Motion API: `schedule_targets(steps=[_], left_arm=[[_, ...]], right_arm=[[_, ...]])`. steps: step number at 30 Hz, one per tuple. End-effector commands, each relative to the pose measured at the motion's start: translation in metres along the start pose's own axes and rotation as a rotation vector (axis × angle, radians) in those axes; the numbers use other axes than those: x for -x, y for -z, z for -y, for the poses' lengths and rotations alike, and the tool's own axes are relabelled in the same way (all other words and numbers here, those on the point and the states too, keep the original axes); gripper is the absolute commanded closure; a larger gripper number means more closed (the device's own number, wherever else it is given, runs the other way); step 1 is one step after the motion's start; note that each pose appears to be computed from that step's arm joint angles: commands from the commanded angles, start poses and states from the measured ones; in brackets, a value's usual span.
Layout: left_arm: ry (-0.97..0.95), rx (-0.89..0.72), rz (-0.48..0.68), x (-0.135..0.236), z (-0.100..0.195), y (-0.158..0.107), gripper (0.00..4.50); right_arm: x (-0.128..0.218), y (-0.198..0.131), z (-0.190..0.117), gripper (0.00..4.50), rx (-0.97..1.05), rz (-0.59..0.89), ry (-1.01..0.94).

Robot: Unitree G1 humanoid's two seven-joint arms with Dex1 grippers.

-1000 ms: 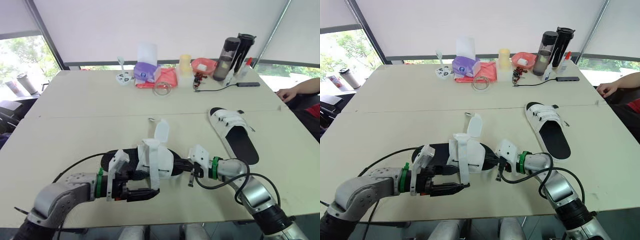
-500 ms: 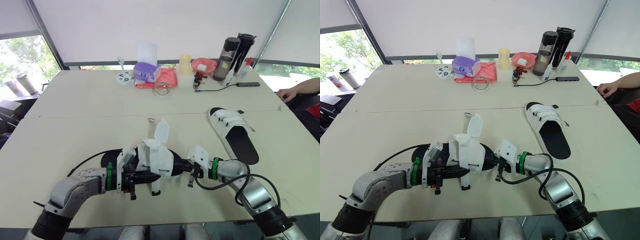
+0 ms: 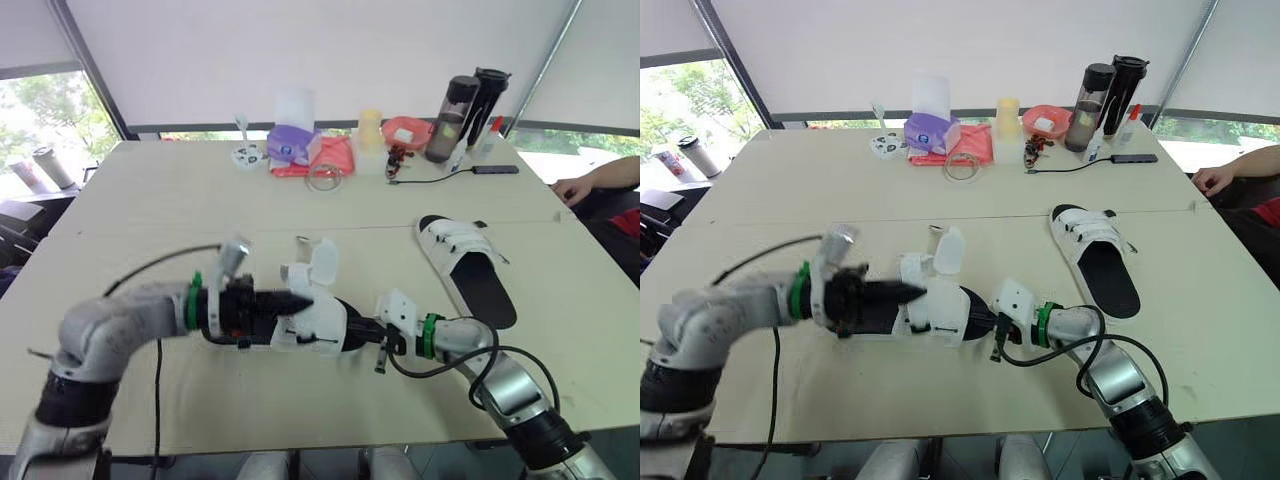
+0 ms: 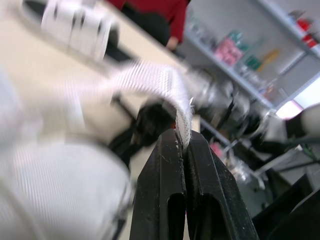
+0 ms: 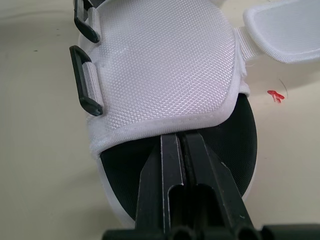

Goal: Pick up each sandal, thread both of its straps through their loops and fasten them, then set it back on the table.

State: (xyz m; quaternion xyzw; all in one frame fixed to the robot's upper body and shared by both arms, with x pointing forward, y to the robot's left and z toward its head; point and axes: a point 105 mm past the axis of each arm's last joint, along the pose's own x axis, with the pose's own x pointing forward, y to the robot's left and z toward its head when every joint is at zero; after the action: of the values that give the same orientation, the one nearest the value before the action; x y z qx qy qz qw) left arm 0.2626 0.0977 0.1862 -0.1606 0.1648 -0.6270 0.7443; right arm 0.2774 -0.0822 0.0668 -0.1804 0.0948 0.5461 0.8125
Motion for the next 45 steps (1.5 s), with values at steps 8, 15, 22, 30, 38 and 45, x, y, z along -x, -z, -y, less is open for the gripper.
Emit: schedule_targets(steps=[8,15,22,30,38,45], left_arm=[[0.038,0.145,-0.046,0.010,-0.037,0.012,4.48],[0.023,0.141,-0.036,0.015,-0.053,0.007,4.48],[0.043,0.134,-0.069,0.015,-0.062,0.008,4.48],[0.099,0.133,-0.123,0.008,-0.061,0.015,4.48],[0.130,0.123,-0.142,0.000,-0.059,0.016,4.48],[0.142,0.109,-0.195,0.003,-0.058,0.026,4.48]], right_arm=[[-0.005,0.048,-0.013,4.50,-0.108,-0.181,-0.035],[-0.003,0.050,-0.016,4.50,-0.116,-0.183,-0.025],[-0.002,0.050,-0.016,4.50,-0.119,-0.184,-0.023],[0.000,0.051,-0.017,4.50,-0.119,-0.191,-0.020],[0.000,0.051,-0.018,4.50,-0.121,-0.191,-0.011],[-0.001,0.051,-0.018,4.50,-0.122,-0.189,-0.003]])
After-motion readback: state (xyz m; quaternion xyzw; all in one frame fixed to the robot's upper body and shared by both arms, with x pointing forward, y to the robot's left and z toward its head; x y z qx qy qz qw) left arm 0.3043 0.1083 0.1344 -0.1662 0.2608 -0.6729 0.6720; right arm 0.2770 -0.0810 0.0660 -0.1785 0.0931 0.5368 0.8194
